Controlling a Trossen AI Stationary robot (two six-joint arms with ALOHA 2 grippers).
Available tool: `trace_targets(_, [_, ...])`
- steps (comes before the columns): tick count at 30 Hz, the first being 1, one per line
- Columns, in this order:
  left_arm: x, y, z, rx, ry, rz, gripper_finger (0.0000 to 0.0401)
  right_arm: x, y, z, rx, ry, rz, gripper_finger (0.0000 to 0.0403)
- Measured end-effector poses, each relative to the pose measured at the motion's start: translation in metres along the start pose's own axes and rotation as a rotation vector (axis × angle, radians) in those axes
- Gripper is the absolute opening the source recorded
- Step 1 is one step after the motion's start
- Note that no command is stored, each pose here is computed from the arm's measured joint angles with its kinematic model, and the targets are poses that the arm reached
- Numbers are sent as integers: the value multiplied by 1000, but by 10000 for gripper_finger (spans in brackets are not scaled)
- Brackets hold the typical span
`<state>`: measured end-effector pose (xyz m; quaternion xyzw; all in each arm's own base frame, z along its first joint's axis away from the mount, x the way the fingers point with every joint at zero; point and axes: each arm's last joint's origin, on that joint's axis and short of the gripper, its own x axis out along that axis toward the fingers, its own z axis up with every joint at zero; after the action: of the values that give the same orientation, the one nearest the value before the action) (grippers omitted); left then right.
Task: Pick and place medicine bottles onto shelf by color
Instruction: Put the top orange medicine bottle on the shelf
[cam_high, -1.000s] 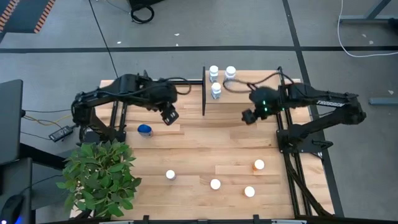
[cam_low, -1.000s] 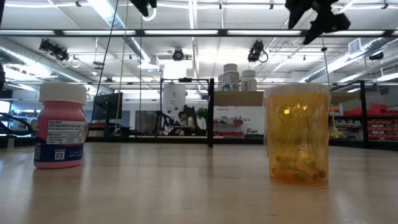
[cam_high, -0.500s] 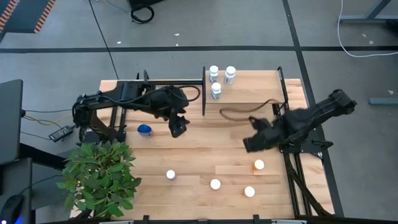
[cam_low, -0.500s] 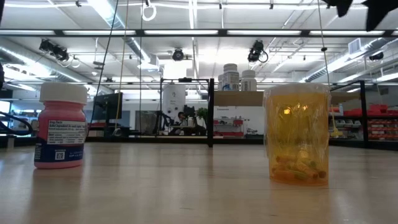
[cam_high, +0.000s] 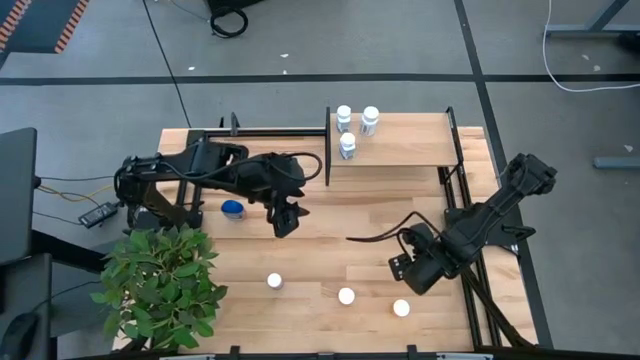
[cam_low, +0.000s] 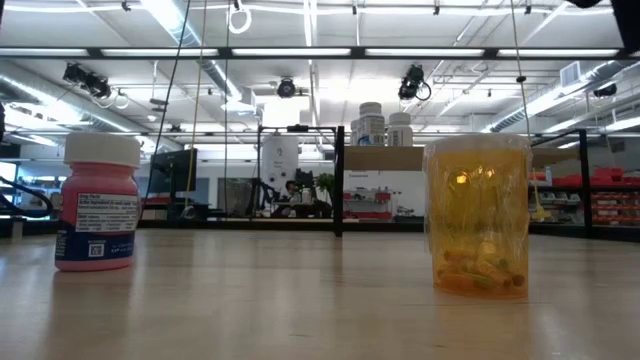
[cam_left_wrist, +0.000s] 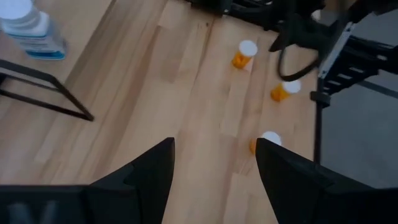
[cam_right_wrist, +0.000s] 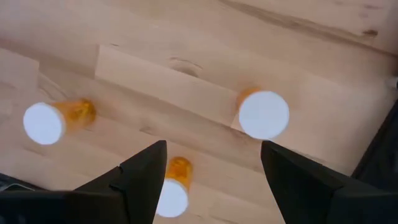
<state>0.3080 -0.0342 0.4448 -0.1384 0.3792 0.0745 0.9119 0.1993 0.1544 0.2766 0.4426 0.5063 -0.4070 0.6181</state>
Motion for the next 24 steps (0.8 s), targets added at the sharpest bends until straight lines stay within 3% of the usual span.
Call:
trace_targets(15, [0,-3,2,-23,-31,-18,231,50,-31,-2,91,71,-59,268])
trace_targets(24, [-1,-3,2,-28,-30,-16,231,66,-53,8,163,113,22,272])
